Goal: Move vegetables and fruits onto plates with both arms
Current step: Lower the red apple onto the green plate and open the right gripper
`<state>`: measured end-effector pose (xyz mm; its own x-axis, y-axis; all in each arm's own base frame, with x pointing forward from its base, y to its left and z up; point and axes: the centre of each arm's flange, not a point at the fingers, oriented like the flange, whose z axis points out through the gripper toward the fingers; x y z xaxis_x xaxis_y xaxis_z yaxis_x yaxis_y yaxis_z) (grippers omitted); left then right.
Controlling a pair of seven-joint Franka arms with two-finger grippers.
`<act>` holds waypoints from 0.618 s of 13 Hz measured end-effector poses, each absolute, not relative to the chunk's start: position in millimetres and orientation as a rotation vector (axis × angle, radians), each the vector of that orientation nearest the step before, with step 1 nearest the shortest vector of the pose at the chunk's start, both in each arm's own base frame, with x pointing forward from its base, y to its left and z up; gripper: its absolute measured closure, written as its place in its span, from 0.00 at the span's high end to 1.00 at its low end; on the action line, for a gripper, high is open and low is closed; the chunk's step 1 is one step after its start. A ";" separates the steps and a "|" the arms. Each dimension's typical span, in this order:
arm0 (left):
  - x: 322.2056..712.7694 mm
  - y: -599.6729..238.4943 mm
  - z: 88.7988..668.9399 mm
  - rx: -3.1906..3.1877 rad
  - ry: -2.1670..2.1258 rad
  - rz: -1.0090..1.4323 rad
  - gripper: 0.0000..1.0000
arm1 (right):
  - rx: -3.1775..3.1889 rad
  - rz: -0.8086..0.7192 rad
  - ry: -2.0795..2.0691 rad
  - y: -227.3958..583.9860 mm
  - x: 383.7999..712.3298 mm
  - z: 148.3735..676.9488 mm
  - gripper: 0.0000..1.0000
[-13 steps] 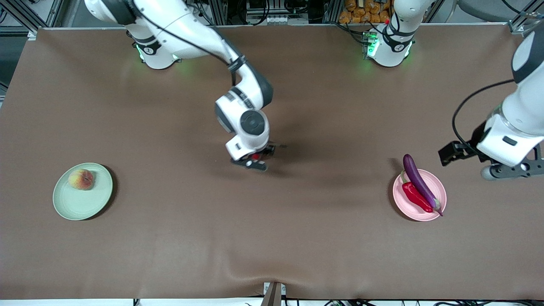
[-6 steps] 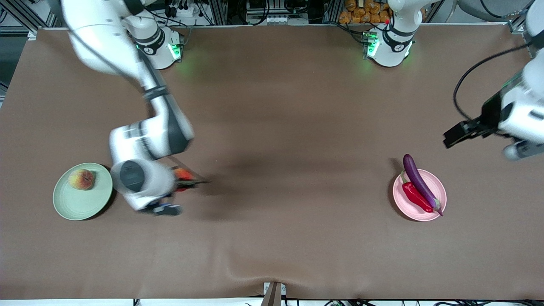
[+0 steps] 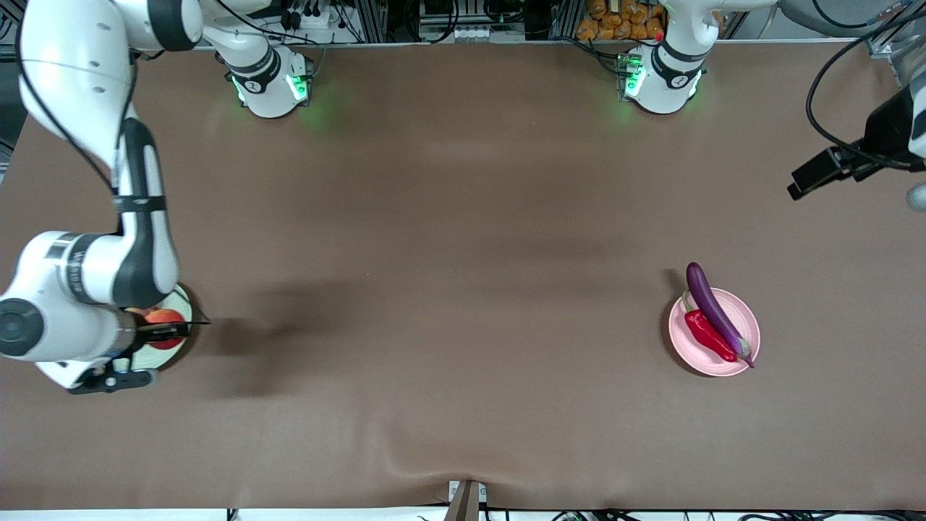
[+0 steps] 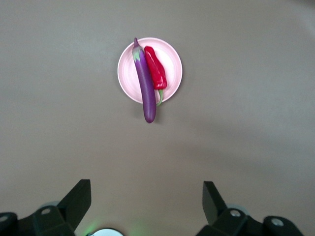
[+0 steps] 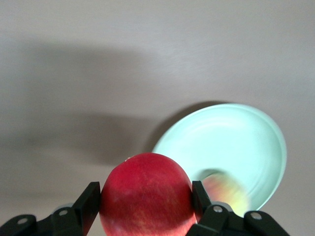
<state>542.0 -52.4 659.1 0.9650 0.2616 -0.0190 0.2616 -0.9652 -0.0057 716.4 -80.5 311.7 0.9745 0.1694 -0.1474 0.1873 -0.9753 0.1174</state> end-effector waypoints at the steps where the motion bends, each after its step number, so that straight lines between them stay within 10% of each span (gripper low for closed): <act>1: 531.6 -52.4 660.4 -3.112 -0.393 0.035 1.00 | 2.994 -0.192 0.299 -98.1 716.1 301.6 0.81; 8: 490.6 -71.6 671.1 -3.102 -0.113 0.009 1.00 | 2.991 -0.155 0.334 -140.3 713.3 242.9 0.81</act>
